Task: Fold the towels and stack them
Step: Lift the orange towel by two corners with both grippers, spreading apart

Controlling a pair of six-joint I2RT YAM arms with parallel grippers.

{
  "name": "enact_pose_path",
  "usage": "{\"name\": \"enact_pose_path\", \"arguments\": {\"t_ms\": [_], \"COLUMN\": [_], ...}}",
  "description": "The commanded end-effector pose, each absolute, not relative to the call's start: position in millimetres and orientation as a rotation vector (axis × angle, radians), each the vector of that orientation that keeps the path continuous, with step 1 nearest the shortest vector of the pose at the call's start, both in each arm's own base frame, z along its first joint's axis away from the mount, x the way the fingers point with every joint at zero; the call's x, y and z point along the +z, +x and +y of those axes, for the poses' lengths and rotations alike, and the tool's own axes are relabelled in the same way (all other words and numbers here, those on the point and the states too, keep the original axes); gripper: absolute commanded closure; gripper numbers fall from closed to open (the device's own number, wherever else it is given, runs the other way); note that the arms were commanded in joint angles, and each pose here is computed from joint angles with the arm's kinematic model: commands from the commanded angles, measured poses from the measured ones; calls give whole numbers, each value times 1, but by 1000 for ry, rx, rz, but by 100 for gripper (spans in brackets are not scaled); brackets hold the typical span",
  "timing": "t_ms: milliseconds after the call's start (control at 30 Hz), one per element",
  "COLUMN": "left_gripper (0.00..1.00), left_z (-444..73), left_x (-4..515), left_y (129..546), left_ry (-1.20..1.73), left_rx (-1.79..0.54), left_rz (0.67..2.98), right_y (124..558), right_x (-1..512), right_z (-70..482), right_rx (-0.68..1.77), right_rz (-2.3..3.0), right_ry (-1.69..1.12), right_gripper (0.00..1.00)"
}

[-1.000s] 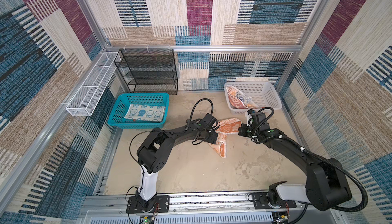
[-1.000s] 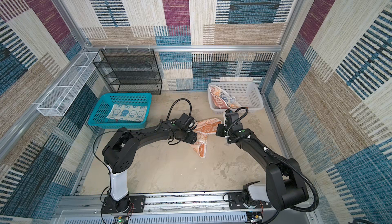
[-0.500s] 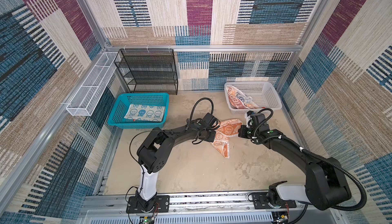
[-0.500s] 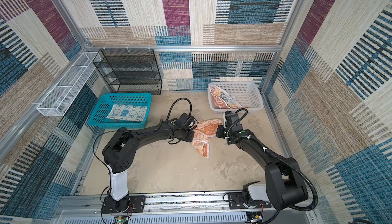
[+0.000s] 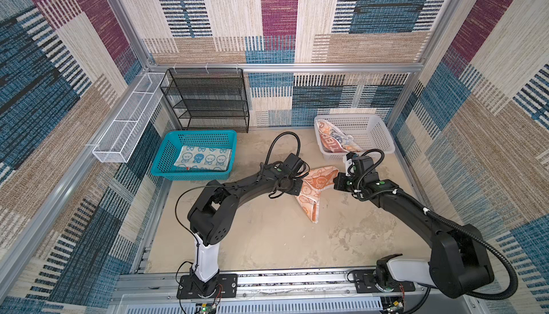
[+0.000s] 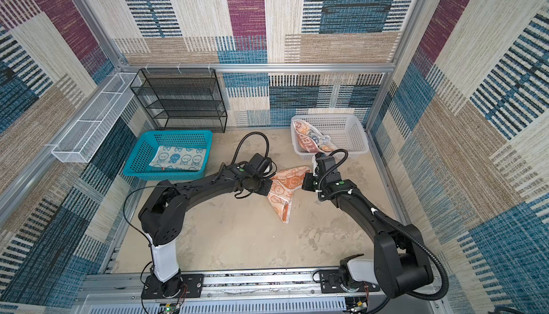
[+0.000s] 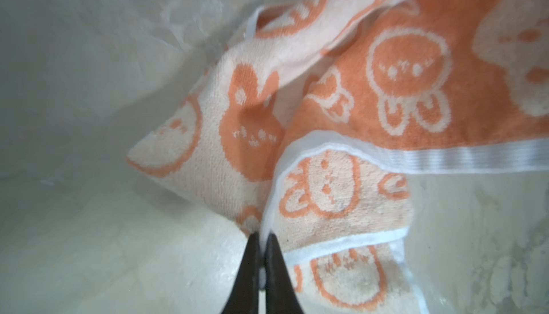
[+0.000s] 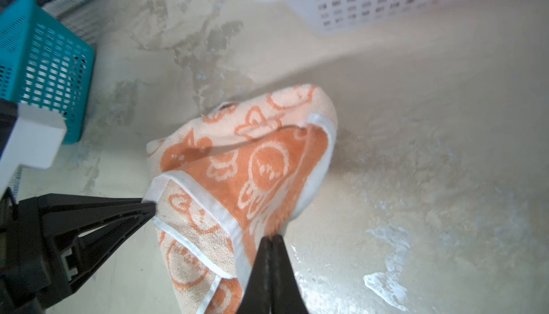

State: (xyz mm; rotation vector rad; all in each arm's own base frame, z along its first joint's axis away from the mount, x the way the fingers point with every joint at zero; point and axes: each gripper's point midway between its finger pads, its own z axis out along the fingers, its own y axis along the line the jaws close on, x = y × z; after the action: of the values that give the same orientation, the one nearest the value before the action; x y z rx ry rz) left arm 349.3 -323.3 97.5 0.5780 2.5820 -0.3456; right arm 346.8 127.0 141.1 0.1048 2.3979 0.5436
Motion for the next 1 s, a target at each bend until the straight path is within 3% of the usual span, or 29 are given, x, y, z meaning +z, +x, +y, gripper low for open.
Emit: {"name": "enact_pose_path", "arguments": {"t_ms": [0,167,400,500,700,833,967], "left_gripper": [100,100,100,100,100,100,100], "left_z": [-302,-285,-281,-269,-227,-211,-203], "left_x": [138,206,215,245,364,441,486], "left_y": [360,372,369,370,370,352,324], "left_ry": [604,613,638,622,532,498,507], "left_rx": [-182,-57,-38,18,158,104,-17], "left_rz": [2497,2375,2379,2312,2058,1907,1828], "right_y": [357,371,377,376,368,345,317], "right_x": [174,232,253,278,361,424,474], "right_z": [132,140,149,152,158,172,174], "right_rx": [562,604,640,638,652,710,753], "right_rz": [2330,2230,2201,2168,2030,1909,1811], "right_ry": [64,22,-11,-40,-106,-190,-237], "right_gripper": [100,100,100,100,100,100,100]}}
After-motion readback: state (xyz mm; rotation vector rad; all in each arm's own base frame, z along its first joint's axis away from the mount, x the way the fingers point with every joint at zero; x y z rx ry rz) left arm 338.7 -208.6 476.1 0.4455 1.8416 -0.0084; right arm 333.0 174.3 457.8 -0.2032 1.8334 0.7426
